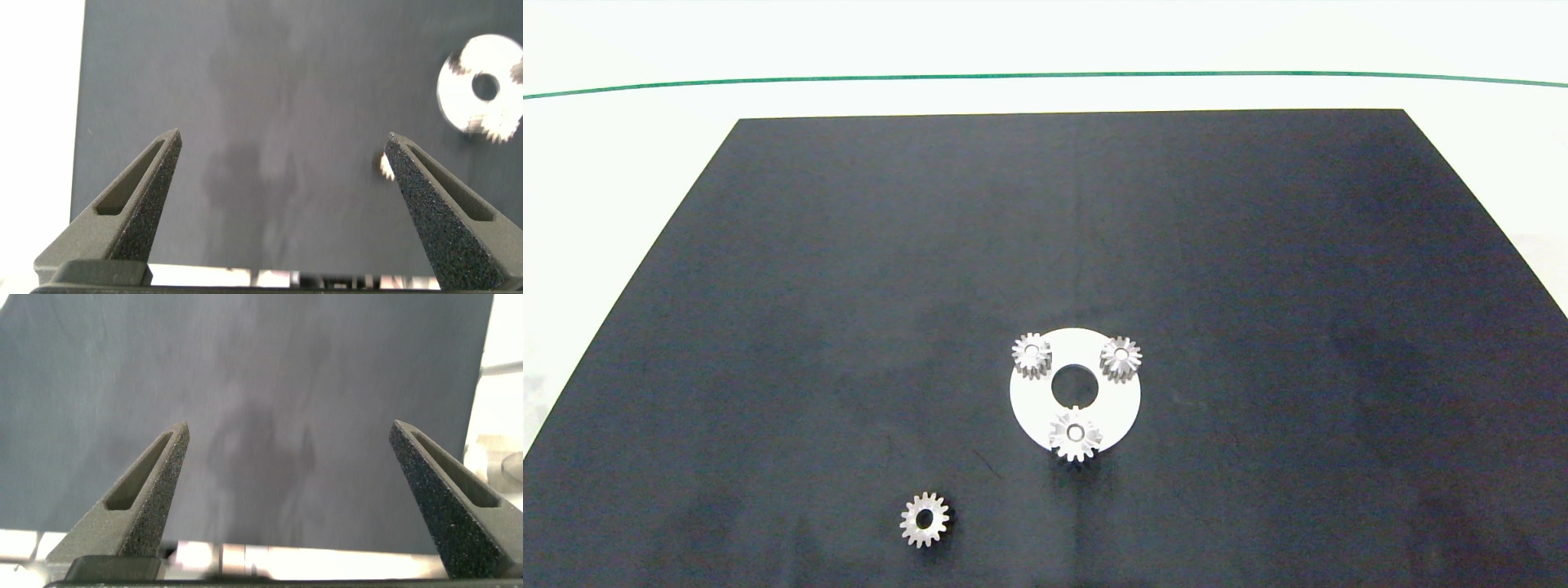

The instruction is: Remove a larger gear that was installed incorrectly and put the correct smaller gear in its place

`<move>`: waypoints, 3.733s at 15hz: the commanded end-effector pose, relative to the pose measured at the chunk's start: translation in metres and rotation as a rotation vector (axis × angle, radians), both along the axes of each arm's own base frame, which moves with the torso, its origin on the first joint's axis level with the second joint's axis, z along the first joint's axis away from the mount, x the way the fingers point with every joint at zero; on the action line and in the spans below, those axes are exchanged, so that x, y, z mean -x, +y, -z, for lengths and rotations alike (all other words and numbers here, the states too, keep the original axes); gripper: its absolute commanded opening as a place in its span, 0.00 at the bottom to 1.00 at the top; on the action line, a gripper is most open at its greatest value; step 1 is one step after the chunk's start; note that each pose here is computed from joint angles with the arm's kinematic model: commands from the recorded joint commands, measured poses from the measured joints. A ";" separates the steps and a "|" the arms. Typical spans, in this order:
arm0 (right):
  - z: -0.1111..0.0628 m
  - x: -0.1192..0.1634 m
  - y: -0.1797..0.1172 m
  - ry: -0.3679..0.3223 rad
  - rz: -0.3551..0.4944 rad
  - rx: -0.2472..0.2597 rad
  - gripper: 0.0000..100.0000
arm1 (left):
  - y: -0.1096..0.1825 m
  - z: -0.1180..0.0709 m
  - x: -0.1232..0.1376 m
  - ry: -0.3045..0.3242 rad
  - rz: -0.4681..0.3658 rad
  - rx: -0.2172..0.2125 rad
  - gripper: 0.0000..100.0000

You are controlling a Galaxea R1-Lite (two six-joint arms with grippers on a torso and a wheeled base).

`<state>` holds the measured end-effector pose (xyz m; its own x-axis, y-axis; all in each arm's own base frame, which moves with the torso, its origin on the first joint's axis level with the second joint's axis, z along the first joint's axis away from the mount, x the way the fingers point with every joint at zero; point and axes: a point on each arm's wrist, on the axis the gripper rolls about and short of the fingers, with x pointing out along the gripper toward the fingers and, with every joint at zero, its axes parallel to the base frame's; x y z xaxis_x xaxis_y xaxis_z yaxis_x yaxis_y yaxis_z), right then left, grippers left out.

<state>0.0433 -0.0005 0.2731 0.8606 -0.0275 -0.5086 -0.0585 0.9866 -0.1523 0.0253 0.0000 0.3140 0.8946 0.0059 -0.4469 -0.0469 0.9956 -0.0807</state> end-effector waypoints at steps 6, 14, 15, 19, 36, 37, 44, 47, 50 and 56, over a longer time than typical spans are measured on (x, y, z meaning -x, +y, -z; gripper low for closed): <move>0.000 -0.093 0.005 0.323 -0.002 0.004 1.00 | -0.005 -0.020 -0.081 0.423 -0.044 0.048 1.00; 0.010 -0.108 0.008 0.388 -0.014 0.007 1.00 | -0.033 -0.009 -0.097 0.522 0.086 0.075 1.00; 0.010 -0.108 0.009 0.388 -0.012 -0.002 1.00 | -0.035 -0.007 -0.096 0.510 0.090 0.071 1.00; 0.011 -0.107 0.013 0.391 -0.024 -0.009 1.00 | -0.035 -0.007 -0.096 0.508 0.089 0.055 1.00; 0.001 -0.119 0.169 0.465 -0.323 0.162 1.00 | -0.025 -0.028 -0.048 0.374 0.155 0.074 1.00; 0.005 -0.115 0.181 0.478 -0.359 0.180 1.00 | -0.024 -0.029 -0.045 0.365 0.156 0.076 1.00; 0.028 -0.112 0.238 0.453 -0.434 0.331 1.00 | -0.020 -0.035 -0.034 0.325 0.156 0.087 1.00; 0.027 -0.117 0.245 0.406 -0.540 0.359 1.00 | -0.019 -0.035 -0.033 0.320 0.157 0.087 1.00; 0.034 -0.128 0.258 0.377 -0.610 0.379 1.00 | -0.018 -0.036 -0.031 0.314 0.158 0.088 1.00; 0.050 -0.148 0.277 0.323 -0.685 0.438 1.00 | -0.018 -0.036 -0.029 0.310 0.160 0.089 1.00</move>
<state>0.1881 0.2741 0.2293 0.5823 0.2122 -0.7848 -0.7202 0.5824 -0.3769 0.0560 -0.0187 0.3503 0.7047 -0.1760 -0.6873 0.0754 0.9818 -0.1741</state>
